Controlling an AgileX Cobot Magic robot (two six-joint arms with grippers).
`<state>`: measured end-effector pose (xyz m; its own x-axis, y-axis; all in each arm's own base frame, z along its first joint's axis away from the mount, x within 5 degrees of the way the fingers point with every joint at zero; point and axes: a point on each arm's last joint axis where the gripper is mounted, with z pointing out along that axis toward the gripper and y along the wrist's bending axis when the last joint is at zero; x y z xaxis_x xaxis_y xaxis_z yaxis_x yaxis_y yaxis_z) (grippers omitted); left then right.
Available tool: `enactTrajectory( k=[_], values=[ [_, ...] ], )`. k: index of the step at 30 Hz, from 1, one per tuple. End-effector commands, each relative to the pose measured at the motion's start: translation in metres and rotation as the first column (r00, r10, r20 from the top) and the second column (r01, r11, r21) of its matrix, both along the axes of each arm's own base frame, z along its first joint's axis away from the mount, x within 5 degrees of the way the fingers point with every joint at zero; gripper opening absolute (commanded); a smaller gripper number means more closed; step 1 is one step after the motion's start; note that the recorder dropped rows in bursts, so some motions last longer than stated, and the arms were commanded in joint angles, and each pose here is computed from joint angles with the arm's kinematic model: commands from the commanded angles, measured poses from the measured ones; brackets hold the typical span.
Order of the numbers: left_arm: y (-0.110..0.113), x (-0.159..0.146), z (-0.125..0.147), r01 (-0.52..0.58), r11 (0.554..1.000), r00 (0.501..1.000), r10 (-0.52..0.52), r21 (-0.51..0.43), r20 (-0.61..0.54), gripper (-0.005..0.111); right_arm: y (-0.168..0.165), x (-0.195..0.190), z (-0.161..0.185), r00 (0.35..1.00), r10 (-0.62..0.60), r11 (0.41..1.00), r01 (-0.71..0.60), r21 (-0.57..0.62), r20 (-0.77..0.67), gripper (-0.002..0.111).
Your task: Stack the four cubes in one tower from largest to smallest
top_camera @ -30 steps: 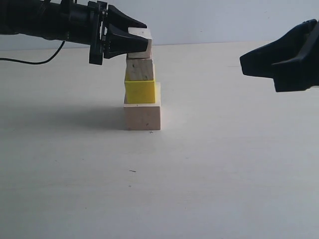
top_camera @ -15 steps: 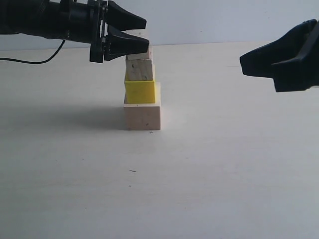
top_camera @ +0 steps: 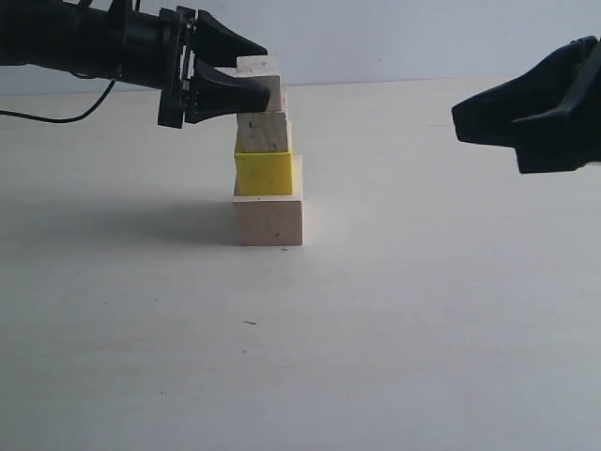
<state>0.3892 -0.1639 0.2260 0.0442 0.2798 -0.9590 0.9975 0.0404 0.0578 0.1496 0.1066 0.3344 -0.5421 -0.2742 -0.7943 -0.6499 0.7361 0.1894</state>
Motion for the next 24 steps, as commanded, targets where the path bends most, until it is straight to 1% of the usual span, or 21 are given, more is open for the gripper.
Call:
enactTrajectory(
  k=[1,6,24],
  values=[
    [0.0170,0.0086,0.0001,-0.049,0.999,0.999,0.049,-0.012,-0.015,0.067,-0.0016,0.0001,0.0008,1.000,-0.008,1.000,0.008,0.003,0.012,0.000],
    [0.0183,0.0092,0.0004,-0.054,0.998,0.998,0.054,-0.015,-0.015,0.063,-0.0017,0.0004,0.0009,1.000,-0.008,1.000,0.008,0.002,0.017,0.000],
    [0.0166,0.0089,0.0008,-0.053,0.998,0.998,0.053,-0.019,-0.016,0.063,-0.0018,0.0005,0.0008,1.000,-0.008,1.000,0.008,-0.001,0.019,0.000]
  ],
)
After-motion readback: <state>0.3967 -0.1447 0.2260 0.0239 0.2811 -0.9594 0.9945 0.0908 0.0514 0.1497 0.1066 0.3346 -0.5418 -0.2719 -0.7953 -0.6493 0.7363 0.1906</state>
